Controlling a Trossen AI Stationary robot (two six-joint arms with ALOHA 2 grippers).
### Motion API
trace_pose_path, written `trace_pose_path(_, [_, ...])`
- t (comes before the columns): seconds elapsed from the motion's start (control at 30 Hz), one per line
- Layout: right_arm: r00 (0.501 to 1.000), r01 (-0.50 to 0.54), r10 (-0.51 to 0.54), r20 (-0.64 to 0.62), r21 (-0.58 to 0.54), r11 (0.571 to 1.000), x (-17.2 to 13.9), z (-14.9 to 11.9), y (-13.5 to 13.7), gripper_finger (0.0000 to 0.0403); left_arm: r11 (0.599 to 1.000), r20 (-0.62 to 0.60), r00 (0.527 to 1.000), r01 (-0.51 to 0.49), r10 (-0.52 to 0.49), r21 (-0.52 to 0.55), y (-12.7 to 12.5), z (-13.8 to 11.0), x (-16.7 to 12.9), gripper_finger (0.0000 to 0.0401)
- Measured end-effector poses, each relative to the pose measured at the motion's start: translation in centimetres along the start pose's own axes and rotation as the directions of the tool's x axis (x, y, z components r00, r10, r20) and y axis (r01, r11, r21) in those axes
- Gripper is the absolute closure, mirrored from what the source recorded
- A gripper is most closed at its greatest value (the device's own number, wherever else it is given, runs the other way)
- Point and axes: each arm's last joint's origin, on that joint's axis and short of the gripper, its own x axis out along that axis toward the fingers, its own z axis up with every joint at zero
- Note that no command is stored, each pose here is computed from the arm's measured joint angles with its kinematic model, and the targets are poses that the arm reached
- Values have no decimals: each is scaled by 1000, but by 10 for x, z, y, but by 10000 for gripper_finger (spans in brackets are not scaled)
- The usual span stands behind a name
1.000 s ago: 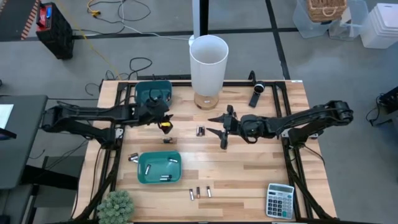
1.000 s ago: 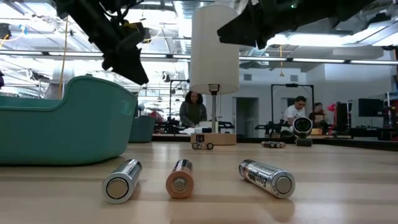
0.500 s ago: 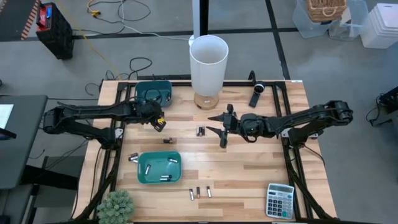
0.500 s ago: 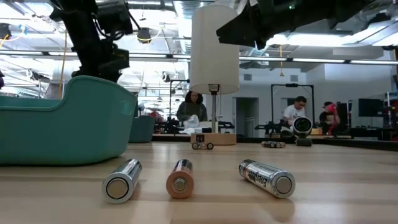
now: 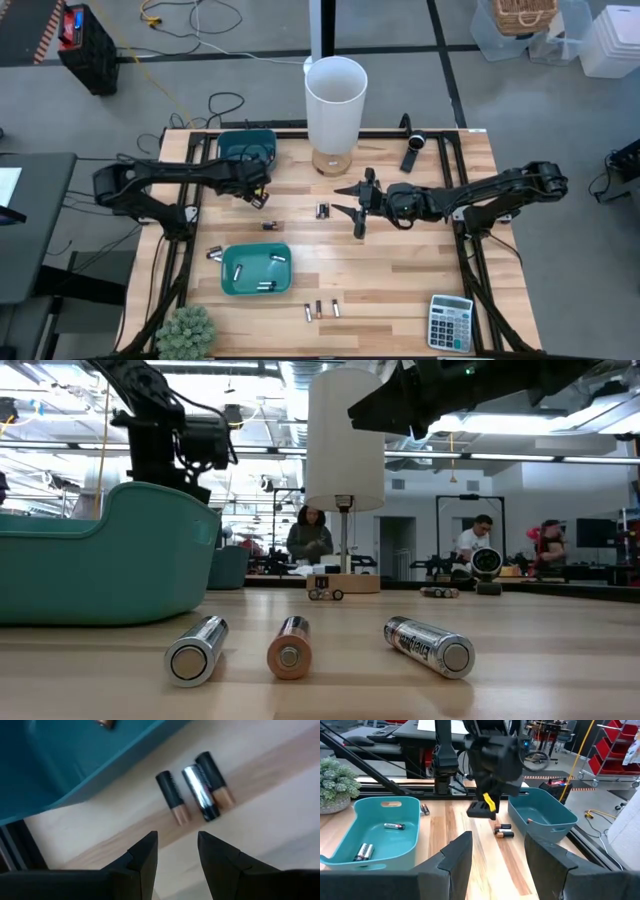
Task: Sort batteries
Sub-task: Put the black battery into the blue bin
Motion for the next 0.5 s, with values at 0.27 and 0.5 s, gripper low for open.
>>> trace_pose_path(0.27, [1000, 0, 0, -5, -2, 1000, 0, -1, 0, 207, 1000, -8, 1000, -14, 14, -13, -6, 5, 17, 267])
trace_pose_path(0.5, [1000, 0, 0, -9, -7, 1000, 0, -1, 0, 207, 1000, 11, 1000, -16, 17, -13, -6, 7, 17, 267])
